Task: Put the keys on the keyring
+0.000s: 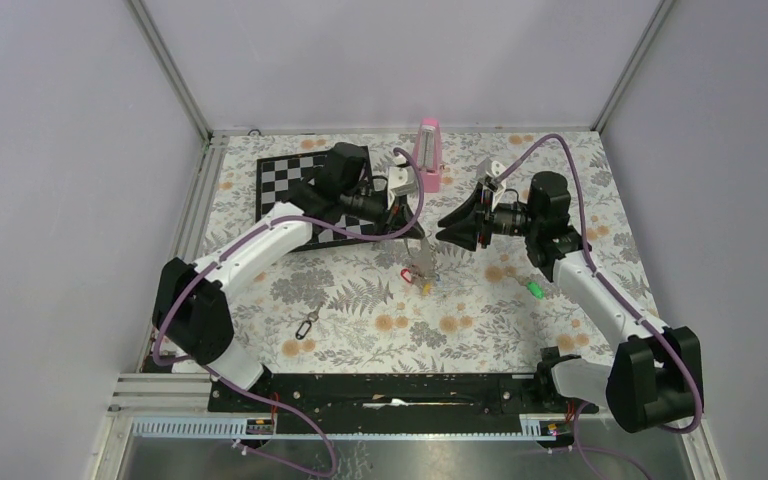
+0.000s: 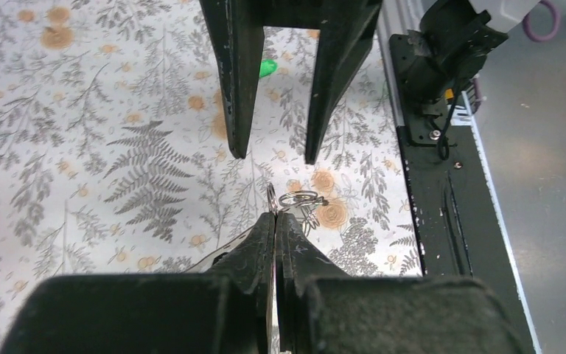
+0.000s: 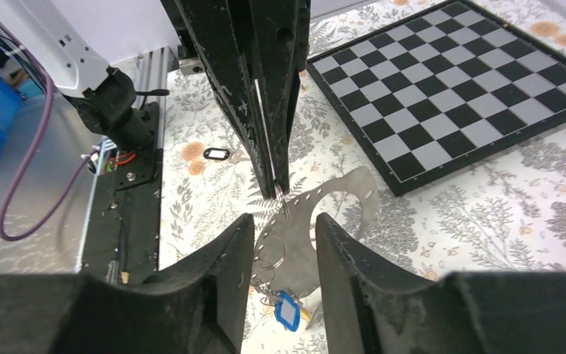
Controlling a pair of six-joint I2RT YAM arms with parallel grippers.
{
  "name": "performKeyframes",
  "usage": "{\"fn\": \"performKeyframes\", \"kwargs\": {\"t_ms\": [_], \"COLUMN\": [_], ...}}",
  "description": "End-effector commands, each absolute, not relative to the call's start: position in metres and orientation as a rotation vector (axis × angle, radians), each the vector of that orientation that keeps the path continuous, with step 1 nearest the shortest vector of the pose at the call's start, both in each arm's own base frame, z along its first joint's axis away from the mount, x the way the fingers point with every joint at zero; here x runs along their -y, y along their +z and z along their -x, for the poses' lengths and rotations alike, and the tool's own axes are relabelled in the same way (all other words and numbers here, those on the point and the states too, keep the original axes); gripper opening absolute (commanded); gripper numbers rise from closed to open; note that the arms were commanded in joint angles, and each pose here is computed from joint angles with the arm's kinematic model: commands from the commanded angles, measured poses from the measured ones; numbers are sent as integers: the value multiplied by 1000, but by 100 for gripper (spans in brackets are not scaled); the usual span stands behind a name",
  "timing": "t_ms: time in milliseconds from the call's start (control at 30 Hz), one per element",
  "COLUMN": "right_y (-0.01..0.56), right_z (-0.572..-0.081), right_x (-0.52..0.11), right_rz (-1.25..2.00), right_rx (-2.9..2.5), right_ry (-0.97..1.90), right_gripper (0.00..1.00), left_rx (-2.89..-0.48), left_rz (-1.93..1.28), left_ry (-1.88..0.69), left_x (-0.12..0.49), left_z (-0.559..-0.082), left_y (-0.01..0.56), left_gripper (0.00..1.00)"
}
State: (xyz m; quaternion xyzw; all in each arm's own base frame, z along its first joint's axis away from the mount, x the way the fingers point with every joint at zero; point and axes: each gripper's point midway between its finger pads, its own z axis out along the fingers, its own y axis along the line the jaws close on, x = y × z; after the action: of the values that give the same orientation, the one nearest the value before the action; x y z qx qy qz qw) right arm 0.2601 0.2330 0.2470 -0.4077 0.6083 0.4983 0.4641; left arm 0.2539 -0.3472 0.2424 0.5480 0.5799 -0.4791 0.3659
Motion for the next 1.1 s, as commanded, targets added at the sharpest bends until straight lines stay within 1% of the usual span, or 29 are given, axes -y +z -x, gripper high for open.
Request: {"fn": "performKeyframes", "kwargs": {"t_ms": [0, 200, 400, 700, 800, 967, 1033, 1067], "right_y": [267, 271, 273, 252, 248, 248, 247, 246], "right_z": [-268, -264, -257, -243, -245, -246, -246, -245], "right_x": [-228, -233, -240, -245, -245, -245, -245, -246], "right_rz": [1073, 1069, 1087, 1147, 1150, 1151, 1154, 1153], "right_rx": [-1432, -1414, -1399, -1413, -1417, -1418, -1418, -1419], "right_ry": [1062, 1120, 1174, 1212, 1188, 1186, 1188, 1192], "right_gripper": [46, 50, 54, 52, 48, 29, 24, 23], "left_rx": [-1437, -1450, -1459, -1497, -1497, -1503, -1504, -1502], "left_rz": [-1465, -1470, -1467, -1445, -1448, -1450, -1450, -1451], "left_ry": [-1066, -1030, -1054, -1085, -1092, -1096, -1096, -1096], "left_x": [340, 341, 350, 357, 357, 357, 357, 357], "left_z": [-261, -253, -246, -246, -245, -244, -244, -244], "left_y": [275, 280, 285, 285, 284, 281, 281, 282], "left_gripper": [0, 0, 0, 0, 0, 0, 0, 0]}}
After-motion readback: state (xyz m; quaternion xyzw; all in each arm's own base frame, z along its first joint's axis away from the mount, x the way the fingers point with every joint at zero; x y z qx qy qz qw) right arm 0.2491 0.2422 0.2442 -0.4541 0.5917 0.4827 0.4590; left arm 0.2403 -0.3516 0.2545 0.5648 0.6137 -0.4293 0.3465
